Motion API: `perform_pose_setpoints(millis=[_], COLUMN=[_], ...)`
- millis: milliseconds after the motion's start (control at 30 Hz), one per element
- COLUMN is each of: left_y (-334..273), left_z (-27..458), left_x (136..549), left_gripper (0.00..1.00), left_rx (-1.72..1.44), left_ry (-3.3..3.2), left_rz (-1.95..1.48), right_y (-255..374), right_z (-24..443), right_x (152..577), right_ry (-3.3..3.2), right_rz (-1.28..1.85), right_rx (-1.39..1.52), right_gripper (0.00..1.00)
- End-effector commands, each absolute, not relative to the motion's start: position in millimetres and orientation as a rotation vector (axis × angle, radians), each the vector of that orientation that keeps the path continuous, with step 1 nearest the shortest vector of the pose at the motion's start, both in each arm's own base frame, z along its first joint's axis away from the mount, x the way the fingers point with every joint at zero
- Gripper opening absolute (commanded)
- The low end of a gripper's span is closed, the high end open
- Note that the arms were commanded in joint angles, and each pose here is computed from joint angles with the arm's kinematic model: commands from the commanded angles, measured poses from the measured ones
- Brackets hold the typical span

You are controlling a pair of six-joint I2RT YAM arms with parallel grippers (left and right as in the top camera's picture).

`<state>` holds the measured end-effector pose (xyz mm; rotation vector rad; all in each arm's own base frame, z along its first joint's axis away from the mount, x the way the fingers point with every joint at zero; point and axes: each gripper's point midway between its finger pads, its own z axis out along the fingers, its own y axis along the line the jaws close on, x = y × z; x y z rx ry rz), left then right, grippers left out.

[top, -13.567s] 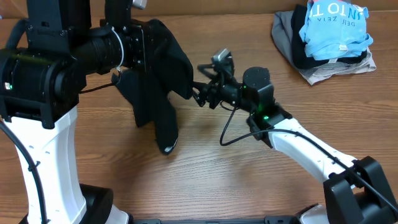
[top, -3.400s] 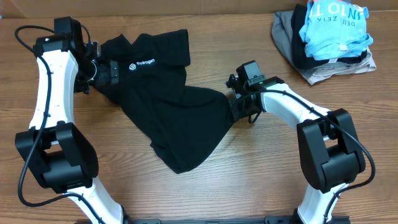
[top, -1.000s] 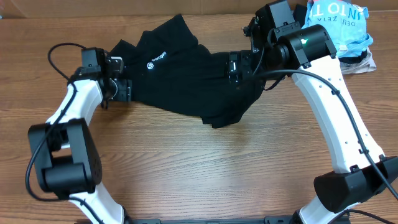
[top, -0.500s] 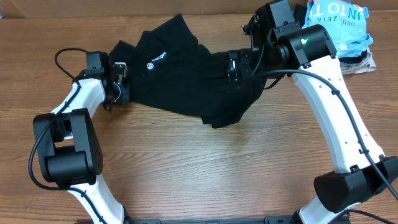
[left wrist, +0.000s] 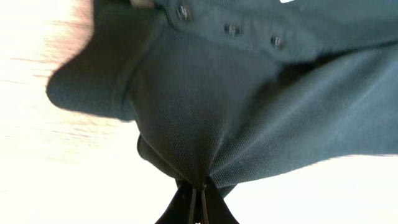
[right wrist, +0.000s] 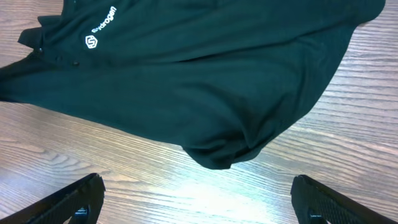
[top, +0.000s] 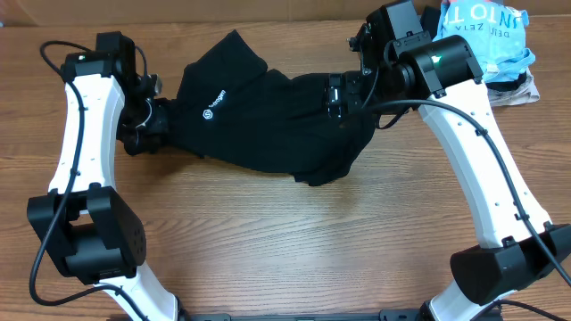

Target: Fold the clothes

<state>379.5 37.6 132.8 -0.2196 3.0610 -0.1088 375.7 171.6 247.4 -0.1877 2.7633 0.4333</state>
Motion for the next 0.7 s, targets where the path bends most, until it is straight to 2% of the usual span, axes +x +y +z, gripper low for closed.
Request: perform_pose_setpoints(millis=[0, 367, 400, 433, 467, 500, 533, 667], left_y=[52.6, 74.8, 75.3, 75.8, 76.1, 75.6, 75.2, 64.1], left_z=[133.4, 159.4, 163.9, 166.3, 169.3, 170.5, 171.4, 167.7], left_x=[397.3, 522.8, 530.1, 536.7, 540.2, 541.6, 541.2, 514.3], left_gripper=[0.04, 0.04, 0.16, 0.4, 0.7, 0.93, 1.0, 1.0], left_rx=[-0.259, -0.226, -0.222, -0.219, -0.221, -0.219, -0.218, -0.21], left_ry=[2.996, 2.497, 2.462, 2.434, 2.415, 2.408, 2.409, 2.524], left_rz=[-0.018, 0.054, 0.053, 0.053, 0.052, 0.052, 0.051, -0.009], right_y=[170.1, 170.4, 170.4, 170.4, 170.5, 170.5, 170.5, 170.2], right_z=[246.2, 244.5, 244.5, 244.3, 243.6, 242.8, 242.5, 238.9], right_x=[375.7, 377.0, 376.9, 377.0, 377.3, 377.2, 377.0, 376.2], right_ry=[2.765, 2.767, 2.768, 2.768, 2.768, 2.769, 2.771, 2.78], right_rz=[0.428, 0.426, 0.427, 0.426, 0.426, 0.426, 0.426, 0.424], right_rx=[-0.183, -0.183, -0.183, -0.183, -0.183, -0.183, -0.183, -0.182], right_gripper=[0.99, 0.99, 0.99, 0.99, 0.99, 0.99, 0.99, 0.99])
